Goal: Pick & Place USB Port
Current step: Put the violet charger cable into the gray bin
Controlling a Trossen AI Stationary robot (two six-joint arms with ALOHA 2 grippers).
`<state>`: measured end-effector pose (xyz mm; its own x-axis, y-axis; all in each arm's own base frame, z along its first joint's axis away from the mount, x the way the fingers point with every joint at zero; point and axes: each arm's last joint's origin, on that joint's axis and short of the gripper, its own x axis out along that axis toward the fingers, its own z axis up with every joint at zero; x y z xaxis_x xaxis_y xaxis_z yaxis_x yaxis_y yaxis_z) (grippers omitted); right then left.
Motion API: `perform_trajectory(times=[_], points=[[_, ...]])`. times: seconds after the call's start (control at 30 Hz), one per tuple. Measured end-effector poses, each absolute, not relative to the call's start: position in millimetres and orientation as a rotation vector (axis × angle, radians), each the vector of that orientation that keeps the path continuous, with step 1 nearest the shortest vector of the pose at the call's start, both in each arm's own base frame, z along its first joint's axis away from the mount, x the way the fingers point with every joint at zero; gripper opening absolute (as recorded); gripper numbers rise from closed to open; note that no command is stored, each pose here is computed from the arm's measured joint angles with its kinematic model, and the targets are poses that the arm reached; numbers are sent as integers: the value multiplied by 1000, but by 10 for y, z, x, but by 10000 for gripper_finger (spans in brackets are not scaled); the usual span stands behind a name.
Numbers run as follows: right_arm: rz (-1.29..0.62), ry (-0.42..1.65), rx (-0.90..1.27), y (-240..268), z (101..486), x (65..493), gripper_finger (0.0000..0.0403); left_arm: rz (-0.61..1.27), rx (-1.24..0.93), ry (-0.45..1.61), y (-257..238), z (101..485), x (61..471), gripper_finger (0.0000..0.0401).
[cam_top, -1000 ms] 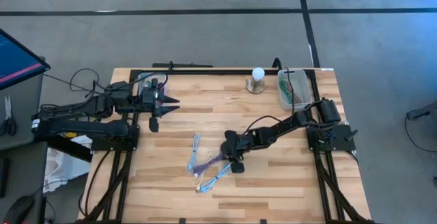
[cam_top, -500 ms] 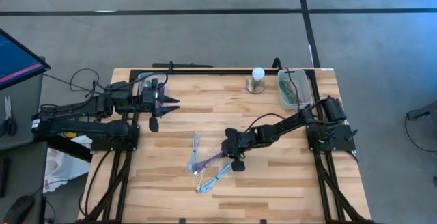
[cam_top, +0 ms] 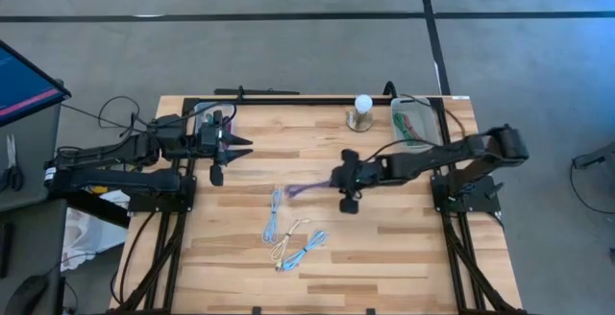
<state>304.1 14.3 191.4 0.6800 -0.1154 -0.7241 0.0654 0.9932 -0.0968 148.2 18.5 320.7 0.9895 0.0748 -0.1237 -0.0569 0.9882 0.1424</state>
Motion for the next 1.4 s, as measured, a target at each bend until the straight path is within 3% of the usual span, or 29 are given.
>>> perform_trajectory(times=[0.97, 1.4], points=[[-885, 855, 53, -231, 2543, 1431, 11, 67, 139, 131, 185, 3205, 1483, 90], [-1058, 716, 131, -308, 2671, 1144, 11, 66, 139, 133, 185, 3204, 1482, 90]])
